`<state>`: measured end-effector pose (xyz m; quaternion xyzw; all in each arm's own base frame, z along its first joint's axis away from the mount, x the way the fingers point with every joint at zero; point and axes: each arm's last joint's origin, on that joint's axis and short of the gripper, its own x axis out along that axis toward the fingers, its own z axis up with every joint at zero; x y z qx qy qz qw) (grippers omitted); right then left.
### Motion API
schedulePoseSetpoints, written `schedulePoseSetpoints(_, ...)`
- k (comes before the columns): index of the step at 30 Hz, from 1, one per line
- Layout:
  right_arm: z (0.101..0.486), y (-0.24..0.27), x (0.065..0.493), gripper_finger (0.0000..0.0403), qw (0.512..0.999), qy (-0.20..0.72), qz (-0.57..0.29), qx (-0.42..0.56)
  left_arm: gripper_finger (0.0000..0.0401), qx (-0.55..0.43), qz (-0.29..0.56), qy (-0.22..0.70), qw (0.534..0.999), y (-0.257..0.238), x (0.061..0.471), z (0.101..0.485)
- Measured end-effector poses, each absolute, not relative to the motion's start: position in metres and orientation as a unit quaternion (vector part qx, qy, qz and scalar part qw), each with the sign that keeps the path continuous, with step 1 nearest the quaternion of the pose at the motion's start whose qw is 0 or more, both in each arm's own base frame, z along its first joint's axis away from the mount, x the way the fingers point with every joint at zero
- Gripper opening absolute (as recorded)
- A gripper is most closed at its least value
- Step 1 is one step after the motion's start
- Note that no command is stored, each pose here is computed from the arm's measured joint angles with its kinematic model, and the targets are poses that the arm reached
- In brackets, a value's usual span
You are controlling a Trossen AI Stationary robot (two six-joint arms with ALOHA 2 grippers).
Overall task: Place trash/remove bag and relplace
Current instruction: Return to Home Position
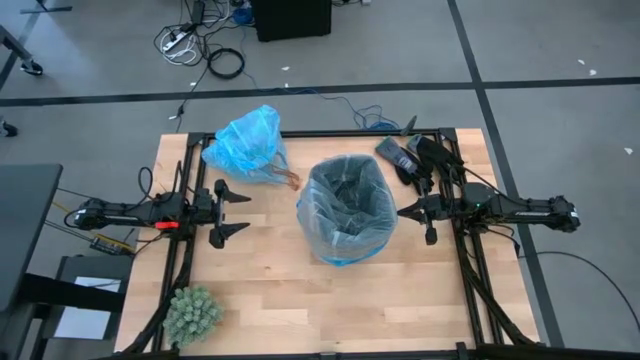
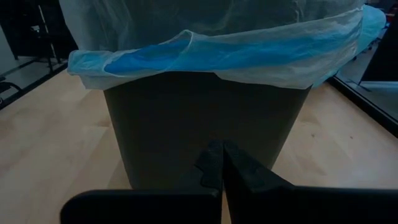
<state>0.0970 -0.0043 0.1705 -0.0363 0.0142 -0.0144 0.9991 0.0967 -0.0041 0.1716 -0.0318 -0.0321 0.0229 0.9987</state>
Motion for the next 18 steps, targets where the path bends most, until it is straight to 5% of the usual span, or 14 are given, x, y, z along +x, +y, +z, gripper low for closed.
schedulePoseSetpoints(18, 0.1705, -0.0043, 0.0970, 0.0004, 0.999, 0.014, -0.015, -0.036, 0.0367, -0.032, 0.023, -0.032, 0.999, -0.0041, 0.0967, 0.1716)
